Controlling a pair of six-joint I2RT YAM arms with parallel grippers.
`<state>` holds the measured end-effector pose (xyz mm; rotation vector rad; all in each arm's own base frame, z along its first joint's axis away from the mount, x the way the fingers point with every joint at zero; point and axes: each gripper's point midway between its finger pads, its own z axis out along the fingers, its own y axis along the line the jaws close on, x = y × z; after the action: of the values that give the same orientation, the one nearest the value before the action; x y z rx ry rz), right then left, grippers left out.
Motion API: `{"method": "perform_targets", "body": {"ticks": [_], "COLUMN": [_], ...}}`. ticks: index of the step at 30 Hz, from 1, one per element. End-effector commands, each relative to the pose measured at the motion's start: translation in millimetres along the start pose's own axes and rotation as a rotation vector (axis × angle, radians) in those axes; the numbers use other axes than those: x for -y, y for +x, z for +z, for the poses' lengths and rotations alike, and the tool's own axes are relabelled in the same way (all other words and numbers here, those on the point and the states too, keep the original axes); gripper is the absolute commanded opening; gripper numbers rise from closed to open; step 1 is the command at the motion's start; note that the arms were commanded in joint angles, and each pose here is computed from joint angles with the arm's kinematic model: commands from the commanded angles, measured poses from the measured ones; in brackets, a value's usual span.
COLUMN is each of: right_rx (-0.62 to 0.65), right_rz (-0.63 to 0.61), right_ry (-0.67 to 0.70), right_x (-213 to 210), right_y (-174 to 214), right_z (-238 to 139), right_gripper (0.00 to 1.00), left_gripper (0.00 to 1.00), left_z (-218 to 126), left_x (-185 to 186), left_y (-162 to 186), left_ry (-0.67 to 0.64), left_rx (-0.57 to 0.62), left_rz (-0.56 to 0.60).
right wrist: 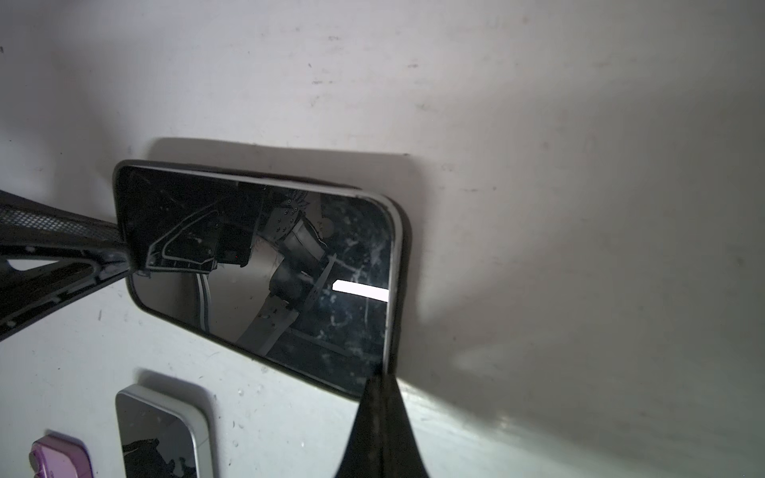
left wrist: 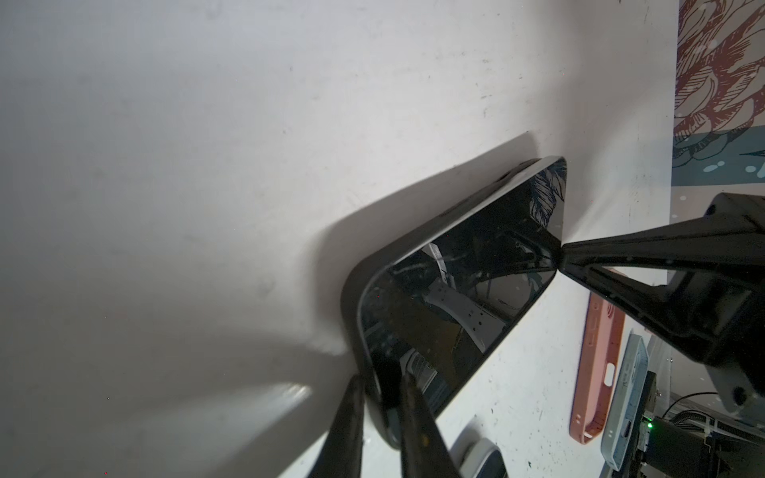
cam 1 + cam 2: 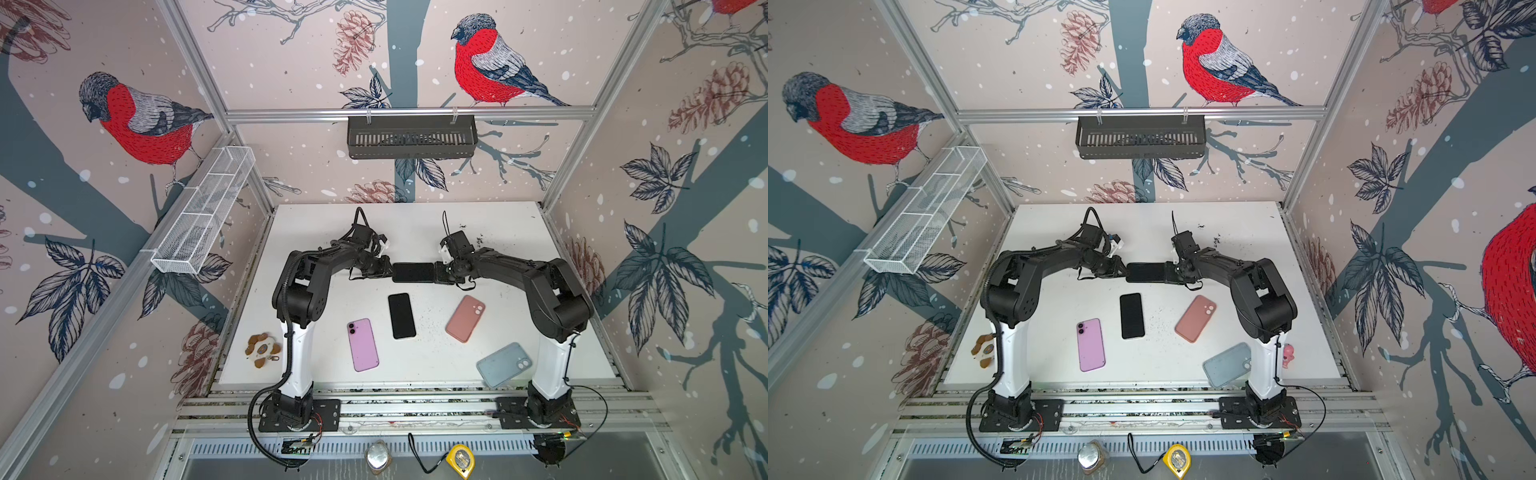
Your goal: Put the phone into the phone case
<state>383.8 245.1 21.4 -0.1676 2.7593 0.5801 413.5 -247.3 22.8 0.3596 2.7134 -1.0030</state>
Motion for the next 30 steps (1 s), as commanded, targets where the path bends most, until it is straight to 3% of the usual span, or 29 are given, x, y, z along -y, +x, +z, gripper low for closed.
{"method": "perform_targets", "body": {"ticks": [1,11,16,21,30], "right_rx": [-0.039,0.123,0.109,0.073,-0.004], "right_rz": [-0.01,-0.039,-0.045,-0.056,-0.082], "right_ry": [0.041,0.1,0.082,0.046,0.019], "right_x": [8,14,9,-3,-11], "right_y": [14,-64,-91,-105,-87], "right_z": [11,-36,-17,9,33], "right_gripper": [0.04,0.14,0.16,0.15,0.14], "left_gripper": [0.19,0.18,0.19,0.19,0.19], "left_z": [7,-18,-29,-7,9], "left_x": [-14,0,18,25,24], "left_y": [31,9,5,27,43], "left_ry": [-0.066,-0.096,-0.074,-0.086,-0.102], "left_rx": [-0.107,-0.014,0.021,-0.086,-0.155], "left_rz": [-0.052,0.028,0.089,0.127,0.125]}}
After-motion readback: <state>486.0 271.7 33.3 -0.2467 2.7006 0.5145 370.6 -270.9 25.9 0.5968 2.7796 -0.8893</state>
